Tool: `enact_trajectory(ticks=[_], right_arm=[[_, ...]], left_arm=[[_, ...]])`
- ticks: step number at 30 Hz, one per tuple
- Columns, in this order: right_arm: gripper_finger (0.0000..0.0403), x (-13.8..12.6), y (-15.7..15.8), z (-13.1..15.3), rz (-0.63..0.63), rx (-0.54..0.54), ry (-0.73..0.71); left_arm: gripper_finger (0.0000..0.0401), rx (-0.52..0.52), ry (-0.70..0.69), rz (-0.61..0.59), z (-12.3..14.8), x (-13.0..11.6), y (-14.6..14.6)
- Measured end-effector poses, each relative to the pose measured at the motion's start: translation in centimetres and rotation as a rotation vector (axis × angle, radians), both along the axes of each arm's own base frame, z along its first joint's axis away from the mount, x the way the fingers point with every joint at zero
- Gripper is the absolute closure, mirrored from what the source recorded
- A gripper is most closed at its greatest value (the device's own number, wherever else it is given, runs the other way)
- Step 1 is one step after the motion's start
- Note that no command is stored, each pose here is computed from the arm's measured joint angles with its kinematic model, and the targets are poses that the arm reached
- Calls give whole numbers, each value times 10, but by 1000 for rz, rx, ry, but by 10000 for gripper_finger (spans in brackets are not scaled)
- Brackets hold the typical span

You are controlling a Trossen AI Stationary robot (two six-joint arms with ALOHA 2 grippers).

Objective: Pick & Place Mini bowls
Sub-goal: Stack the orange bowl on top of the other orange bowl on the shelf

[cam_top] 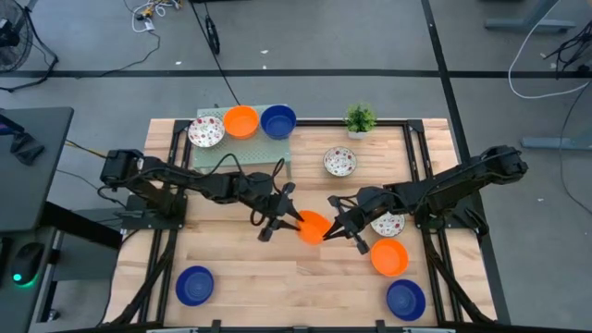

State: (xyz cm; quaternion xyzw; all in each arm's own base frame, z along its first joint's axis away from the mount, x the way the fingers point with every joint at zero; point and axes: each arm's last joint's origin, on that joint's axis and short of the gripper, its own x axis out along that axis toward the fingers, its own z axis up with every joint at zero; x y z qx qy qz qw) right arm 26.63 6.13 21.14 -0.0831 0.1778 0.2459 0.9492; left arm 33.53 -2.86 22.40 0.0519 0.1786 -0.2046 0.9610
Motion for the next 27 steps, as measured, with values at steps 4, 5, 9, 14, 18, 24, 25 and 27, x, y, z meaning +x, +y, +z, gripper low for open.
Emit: enact_trajectory(ticks=[4, 5, 9, 14, 18, 24, 25, 27], right_arm=[[397, 1, 0, 1, 2, 0, -16], [397, 1, 0, 2, 2, 0, -21], [396, 2, -2, 4, 2, 7, -53], [387, 4, -3, 10, -5, -8, -120], [356, 6, -4, 17, -22, 0, -193], [299, -1, -3, 33, -9, 22, -268], [292, -4, -2, 36, -2, 22, -262], [282, -11, 0, 39, 12, 20, -239]], left_arm=[[306, 3, -9, -52, 0, -1, -1], [316, 2, -8, -61, 0, -1, -1], [358, -12, -6, -111, 0, -2, -3], [393, -29, -14, -200, 0, -3, -5], [394, -30, -17, -205, 0, -3, -6], [397, -7, 7, -155, -2, -3, -6], [397, 0, 34, -145, -1, -3, -7], [397, 25, 99, -106, 3, -3, -9]])
